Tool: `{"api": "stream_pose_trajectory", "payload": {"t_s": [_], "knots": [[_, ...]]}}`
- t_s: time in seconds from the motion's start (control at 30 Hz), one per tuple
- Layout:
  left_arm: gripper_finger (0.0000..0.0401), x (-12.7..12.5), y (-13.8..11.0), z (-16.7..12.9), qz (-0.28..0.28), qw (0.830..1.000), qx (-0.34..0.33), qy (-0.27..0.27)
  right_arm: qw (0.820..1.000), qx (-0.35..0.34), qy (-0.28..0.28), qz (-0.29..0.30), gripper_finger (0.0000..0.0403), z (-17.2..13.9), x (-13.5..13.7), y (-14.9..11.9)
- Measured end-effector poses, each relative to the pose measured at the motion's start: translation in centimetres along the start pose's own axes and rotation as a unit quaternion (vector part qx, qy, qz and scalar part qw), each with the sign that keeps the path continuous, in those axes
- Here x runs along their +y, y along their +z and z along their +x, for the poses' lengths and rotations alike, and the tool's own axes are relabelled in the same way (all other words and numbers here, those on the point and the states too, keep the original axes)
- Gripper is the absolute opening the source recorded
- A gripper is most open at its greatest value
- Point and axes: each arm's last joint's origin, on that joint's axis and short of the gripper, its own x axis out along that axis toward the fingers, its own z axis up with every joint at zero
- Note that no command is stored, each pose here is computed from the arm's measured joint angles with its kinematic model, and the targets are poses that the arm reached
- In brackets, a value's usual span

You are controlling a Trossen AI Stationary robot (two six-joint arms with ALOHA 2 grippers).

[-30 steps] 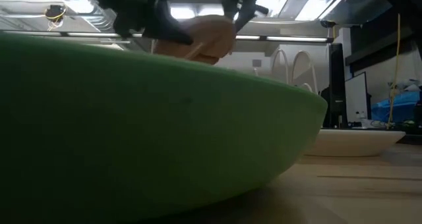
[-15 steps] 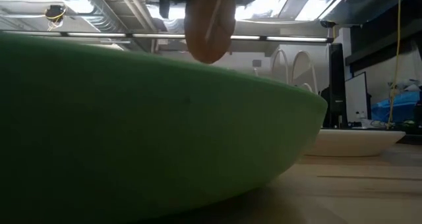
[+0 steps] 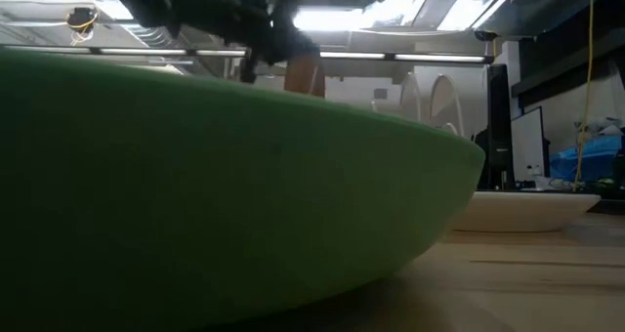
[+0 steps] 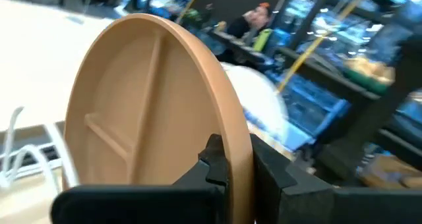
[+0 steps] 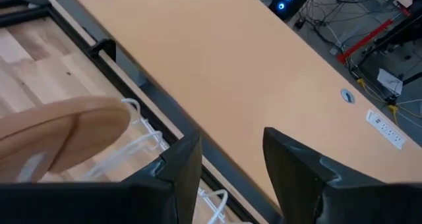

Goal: Sort dishes
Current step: Put the brown plate in the dish rack, then put the green plate in the dish rack

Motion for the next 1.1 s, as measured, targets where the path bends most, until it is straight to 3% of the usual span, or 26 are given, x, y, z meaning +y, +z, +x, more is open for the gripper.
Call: {"api": "stream_pose_trajectory", "payload": {"t_s": [0.27, 0.5, 0.63, 0.83, 0.97, 1.1], "knots": [[0.0042, 2.9, -2.7, 2.4, -0.016, 0.998, 0.039, 0.054, 0.999, 0.028, -0.002, -0.021, 0.0166, 1.4, 1.0, -0.9], [0.0068, 3.6, -4.3, 3.1, -0.001, 0.996, 0.060, 0.067, 0.998, 0.052, -0.005, -0.040, 0.0166, 2.6, 1.8, -1.7], [0.0103, 3.5, -4.3, 3.1, 0.023, 0.996, 0.061, 0.065, 0.997, 0.060, -0.005, -0.045, 0.0166, 2.9, 2.0, -2.0], [0.0159, 3.6, -3.6, 3.3, 0.013, 0.998, 0.034, 0.058, 0.997, 0.064, 0.008, -0.046, 0.0166, 3.0, 2.1, -2.1], [0.0174, 3.0, -2.5, 3.2, 0.027, 0.999, -0.010, 0.033, 0.996, 0.073, 0.012, -0.053, 0.0166, 2.9, 2.1, -2.3], [0.0177, 2.1, -1.1, 2.5, 0.086, 0.996, -0.032, 0.017, 0.993, 0.097, 0.019, -0.068, 0.0166, 2.8, 2.1, -2.8]]}}
